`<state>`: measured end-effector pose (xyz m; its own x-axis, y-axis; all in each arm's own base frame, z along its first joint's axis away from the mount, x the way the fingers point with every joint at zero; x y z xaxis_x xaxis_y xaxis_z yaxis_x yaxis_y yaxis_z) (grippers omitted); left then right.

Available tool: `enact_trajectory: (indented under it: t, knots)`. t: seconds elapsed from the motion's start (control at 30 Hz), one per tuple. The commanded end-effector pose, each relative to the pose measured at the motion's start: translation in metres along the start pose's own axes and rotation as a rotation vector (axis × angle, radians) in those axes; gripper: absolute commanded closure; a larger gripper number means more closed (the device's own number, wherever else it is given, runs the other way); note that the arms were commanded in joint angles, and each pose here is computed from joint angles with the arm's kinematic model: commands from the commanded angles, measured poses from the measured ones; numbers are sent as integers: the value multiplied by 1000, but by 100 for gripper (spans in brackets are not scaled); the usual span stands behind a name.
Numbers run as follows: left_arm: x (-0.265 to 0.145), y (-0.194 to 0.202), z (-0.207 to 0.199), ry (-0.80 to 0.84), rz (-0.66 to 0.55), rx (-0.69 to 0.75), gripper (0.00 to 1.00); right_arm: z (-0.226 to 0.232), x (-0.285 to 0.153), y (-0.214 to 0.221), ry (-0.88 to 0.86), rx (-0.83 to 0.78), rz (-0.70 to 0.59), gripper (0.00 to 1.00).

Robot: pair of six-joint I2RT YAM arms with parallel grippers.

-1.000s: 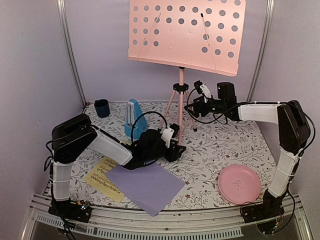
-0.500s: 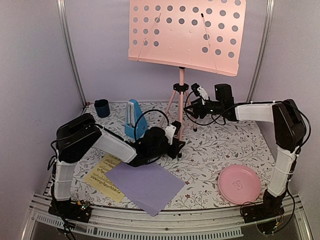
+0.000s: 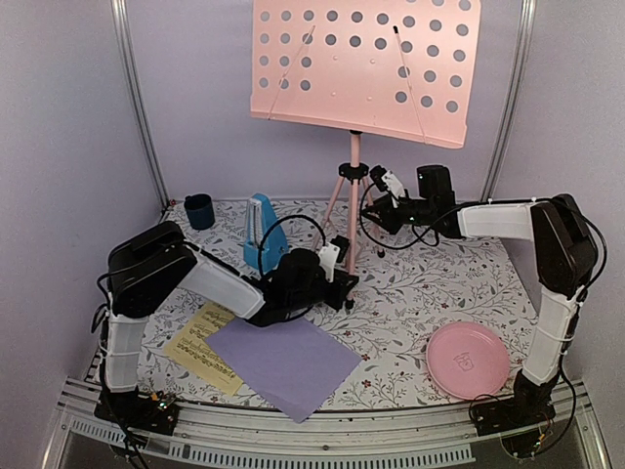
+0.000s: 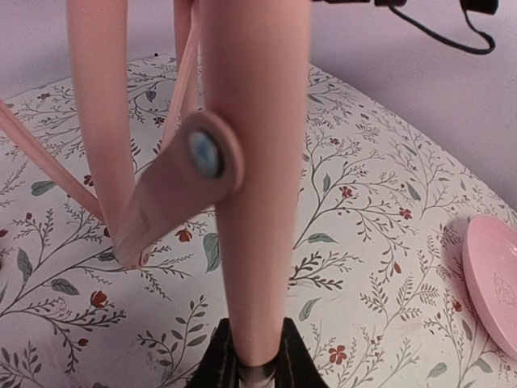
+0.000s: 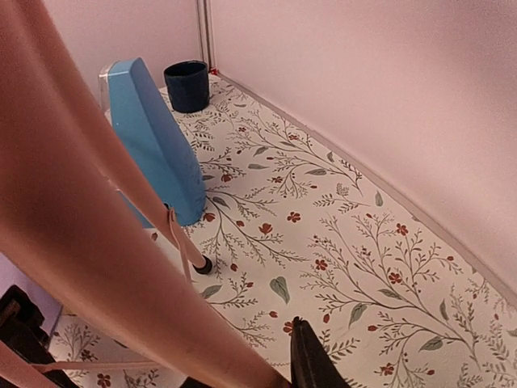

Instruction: Set up the instrument practice props

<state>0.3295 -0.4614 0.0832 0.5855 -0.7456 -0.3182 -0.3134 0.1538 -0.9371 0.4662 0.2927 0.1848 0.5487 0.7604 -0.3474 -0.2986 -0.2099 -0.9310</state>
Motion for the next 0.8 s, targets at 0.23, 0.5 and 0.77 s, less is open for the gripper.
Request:
enact_trajectory:
  t: [0.23, 0.5, 0.77]
  knots:
    - [-31, -11, -19, 39, 2, 4, 100, -21, -24, -10, 175, -33, 21, 100]
    - [-41, 15, -32, 21, 68, 55, 100, -25, -41, -2, 249, -51, 57, 100]
    - [-53, 32, -22, -25, 107, 54, 100, -34, -67, 21, 380, -48, 142, 100]
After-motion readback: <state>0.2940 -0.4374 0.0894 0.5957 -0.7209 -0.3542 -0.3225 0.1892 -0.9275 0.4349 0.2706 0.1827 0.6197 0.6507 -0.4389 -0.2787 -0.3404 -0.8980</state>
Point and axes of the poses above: each gripper's point midway between its finger pads, its own x axis out along the fingers, its own z axis along the line the jaws close on, y = z × x, the point moved 1 cm from there along -x, back along the fingers, and after that the axes turned 6 degrees about x, right-handed, at the moved point
